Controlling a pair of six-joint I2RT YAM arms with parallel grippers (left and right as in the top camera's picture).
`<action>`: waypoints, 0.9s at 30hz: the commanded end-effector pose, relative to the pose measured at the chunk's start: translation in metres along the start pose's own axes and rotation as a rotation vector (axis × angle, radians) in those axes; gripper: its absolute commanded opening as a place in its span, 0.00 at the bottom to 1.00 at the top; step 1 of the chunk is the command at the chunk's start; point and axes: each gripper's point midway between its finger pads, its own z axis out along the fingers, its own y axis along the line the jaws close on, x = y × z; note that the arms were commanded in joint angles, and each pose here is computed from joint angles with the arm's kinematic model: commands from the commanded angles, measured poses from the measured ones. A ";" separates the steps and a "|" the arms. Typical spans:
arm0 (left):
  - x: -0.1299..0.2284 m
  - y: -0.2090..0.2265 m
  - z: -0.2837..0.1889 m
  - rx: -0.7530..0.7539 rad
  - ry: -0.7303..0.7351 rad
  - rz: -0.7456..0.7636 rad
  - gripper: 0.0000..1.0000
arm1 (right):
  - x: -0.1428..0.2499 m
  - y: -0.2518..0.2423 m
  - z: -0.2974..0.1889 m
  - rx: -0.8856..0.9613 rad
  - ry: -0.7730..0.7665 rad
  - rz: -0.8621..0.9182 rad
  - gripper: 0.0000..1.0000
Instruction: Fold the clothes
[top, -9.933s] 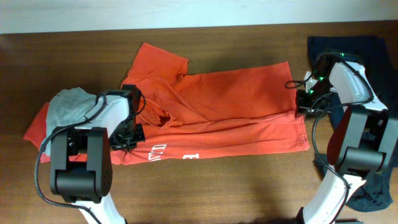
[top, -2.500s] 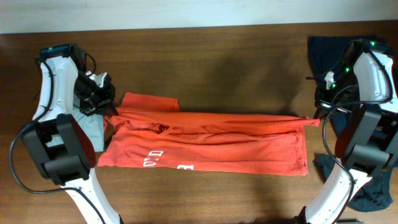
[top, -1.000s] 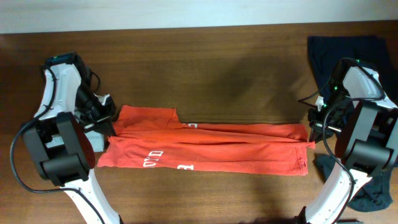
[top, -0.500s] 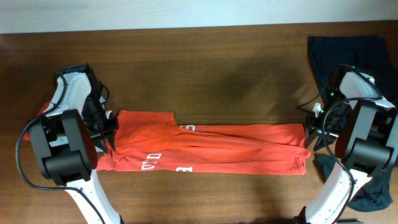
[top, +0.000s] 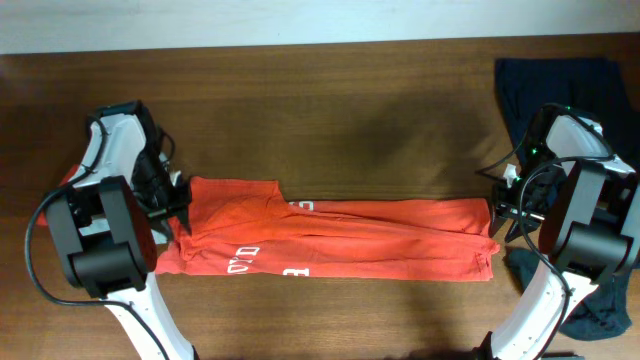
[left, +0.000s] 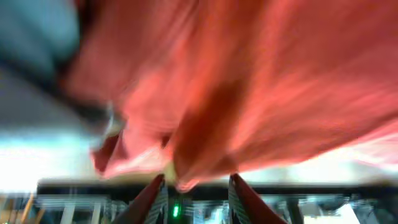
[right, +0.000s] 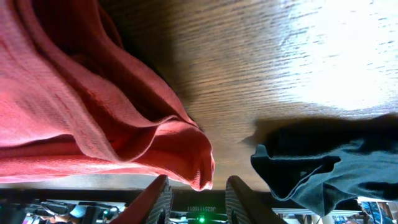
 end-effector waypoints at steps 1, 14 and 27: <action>-0.029 -0.027 -0.039 0.065 -0.212 0.108 0.34 | 0.003 -0.002 -0.004 -0.003 -0.017 0.011 0.35; -0.091 -0.037 -0.061 0.076 -0.479 0.160 0.49 | 0.000 -0.001 -0.004 -0.009 -0.028 0.010 0.35; -0.116 -0.044 -0.031 0.061 -0.444 0.225 0.47 | 0.000 0.000 -0.004 -0.013 -0.028 0.009 0.35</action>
